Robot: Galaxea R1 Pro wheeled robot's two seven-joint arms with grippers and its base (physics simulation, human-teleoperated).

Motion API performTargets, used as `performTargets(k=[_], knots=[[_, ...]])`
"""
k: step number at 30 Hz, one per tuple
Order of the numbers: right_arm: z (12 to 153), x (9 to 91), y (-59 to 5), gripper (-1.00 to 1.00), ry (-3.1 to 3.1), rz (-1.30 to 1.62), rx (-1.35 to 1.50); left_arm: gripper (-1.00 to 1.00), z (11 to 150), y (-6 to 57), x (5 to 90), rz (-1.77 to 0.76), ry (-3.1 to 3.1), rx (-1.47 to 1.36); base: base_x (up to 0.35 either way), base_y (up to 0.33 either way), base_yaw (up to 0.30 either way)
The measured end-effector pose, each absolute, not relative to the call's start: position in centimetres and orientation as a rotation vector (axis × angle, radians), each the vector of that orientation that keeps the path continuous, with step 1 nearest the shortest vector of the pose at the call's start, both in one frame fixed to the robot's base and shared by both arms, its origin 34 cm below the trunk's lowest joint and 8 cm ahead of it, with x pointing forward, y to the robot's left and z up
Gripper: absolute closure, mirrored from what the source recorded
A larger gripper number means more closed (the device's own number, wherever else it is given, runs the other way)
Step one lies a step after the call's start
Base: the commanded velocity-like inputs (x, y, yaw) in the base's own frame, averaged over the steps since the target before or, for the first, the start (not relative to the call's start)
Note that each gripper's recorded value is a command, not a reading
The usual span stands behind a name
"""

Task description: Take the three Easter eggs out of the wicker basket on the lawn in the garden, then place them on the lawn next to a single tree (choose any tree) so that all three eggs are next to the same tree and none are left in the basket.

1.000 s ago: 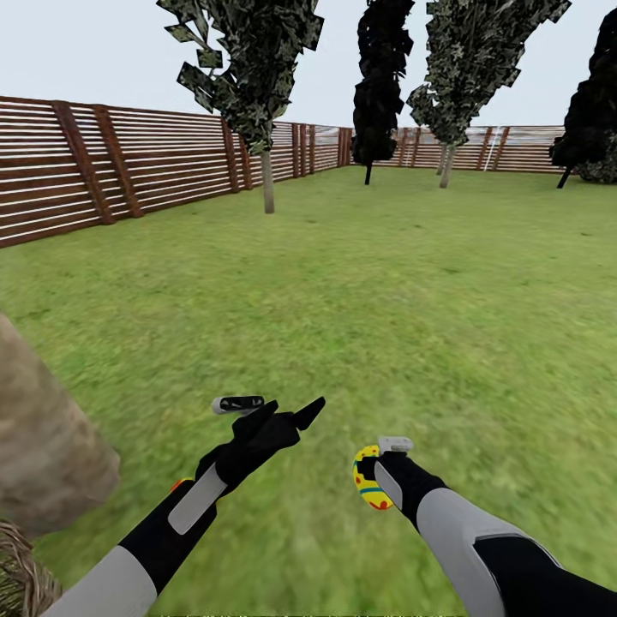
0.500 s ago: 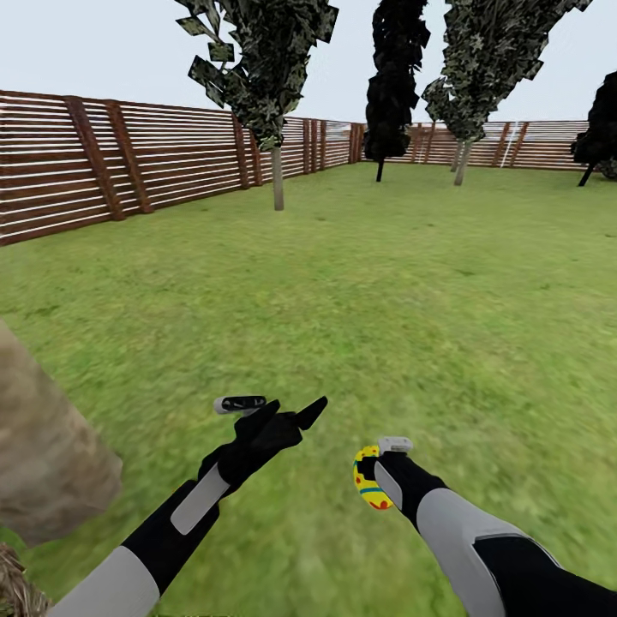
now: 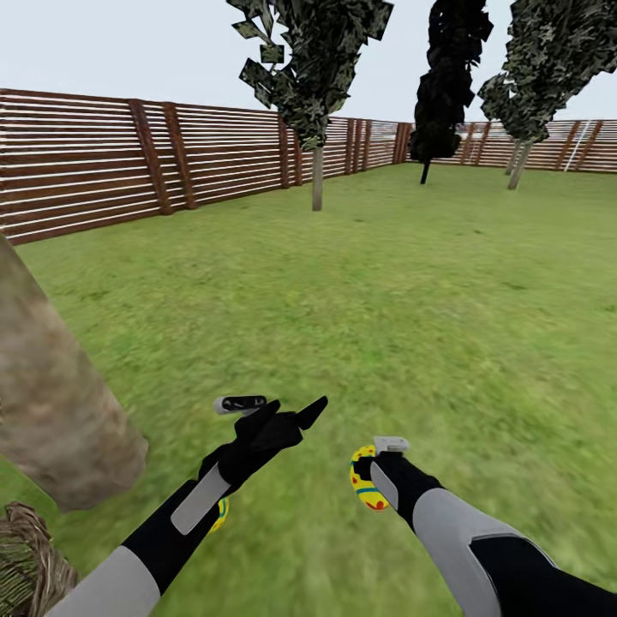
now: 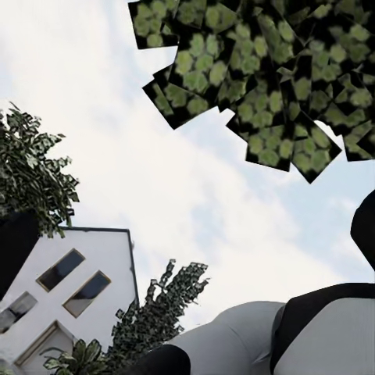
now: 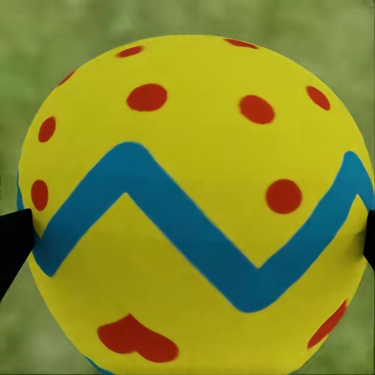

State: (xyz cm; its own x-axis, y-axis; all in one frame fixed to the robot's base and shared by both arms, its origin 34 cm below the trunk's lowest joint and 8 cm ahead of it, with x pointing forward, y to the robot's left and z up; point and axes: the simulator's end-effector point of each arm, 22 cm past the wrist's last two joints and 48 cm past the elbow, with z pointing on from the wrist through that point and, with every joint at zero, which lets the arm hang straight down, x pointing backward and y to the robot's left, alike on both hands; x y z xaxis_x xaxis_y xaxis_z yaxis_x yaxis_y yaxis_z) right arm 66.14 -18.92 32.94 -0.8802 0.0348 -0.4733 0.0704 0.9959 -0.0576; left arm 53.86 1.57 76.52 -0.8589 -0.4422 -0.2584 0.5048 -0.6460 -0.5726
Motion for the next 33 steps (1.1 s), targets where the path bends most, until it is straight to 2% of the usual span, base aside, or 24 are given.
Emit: performTargets(k=[11,27,33], knots=[[32.93,66.14,-18.88,1.00,2.648,-0.098,0.075,-1.00,76.47,1.56,53.87,-2.452,0.894,0.128,0.210,-0.189,0.293],[32.92,66.17,-18.88,1.00,2.646,-0.098,0.075,-1.00,76.46,1.53,53.87,-2.453,0.894,0.128,0.010,-0.005,0.292],[32.95,66.17,-18.89,1.00,2.646,-0.098,0.076,-1.00,76.36,1.29,53.98,-2.447,0.909,0.124,0.187,-0.236,0.292]])
